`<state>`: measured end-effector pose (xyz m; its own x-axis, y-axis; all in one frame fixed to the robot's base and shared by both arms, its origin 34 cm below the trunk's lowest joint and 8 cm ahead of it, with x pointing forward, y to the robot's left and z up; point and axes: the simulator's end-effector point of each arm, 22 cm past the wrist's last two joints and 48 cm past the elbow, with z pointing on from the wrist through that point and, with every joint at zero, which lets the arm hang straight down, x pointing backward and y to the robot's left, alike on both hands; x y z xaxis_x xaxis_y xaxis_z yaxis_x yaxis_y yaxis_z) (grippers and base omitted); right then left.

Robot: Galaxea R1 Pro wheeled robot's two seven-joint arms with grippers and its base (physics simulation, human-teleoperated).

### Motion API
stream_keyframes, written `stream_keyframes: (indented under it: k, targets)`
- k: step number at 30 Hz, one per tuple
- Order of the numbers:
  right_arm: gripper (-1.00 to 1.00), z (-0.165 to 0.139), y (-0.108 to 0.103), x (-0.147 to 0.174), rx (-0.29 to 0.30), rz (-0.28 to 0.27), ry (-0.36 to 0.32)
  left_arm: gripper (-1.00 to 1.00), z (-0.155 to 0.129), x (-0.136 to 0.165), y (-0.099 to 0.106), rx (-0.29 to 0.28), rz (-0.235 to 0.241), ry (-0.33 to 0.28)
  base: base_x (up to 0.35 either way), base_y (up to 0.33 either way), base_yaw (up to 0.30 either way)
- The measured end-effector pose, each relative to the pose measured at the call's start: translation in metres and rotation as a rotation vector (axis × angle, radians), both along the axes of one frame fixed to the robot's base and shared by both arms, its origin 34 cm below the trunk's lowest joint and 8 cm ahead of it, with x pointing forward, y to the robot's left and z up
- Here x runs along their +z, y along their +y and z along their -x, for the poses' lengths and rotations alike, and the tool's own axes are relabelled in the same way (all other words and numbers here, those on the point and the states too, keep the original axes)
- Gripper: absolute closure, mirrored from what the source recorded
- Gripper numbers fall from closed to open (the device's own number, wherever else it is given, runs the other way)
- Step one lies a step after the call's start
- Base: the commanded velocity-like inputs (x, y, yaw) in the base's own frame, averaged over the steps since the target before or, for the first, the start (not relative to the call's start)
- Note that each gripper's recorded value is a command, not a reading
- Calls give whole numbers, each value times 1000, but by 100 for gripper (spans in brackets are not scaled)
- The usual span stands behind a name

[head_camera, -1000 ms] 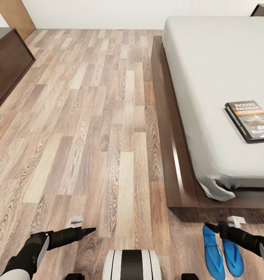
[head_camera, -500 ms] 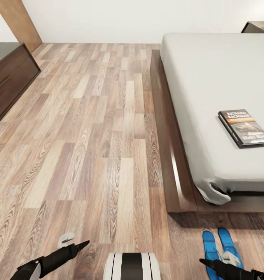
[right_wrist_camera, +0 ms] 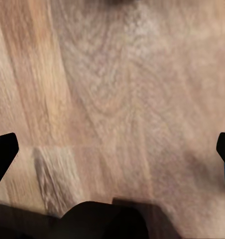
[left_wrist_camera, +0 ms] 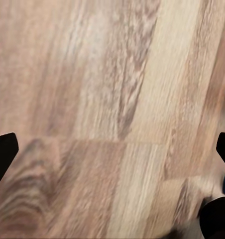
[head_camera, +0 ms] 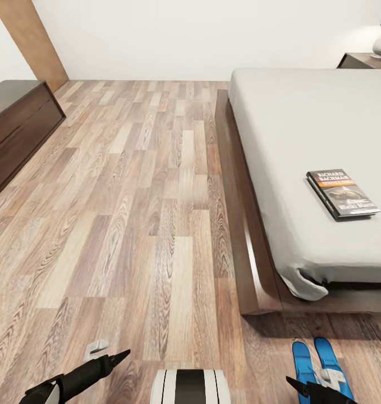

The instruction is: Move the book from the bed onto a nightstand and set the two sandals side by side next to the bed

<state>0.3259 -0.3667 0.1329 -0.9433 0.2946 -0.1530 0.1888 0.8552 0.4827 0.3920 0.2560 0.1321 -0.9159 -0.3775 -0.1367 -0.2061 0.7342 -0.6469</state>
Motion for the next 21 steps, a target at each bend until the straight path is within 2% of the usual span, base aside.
stream_keyframes:
  k: [21]
  targets:
    - [-100,-31,0,24,8,8,-95,-100,-30,30,0,-1,-1,-85,0,0,0]
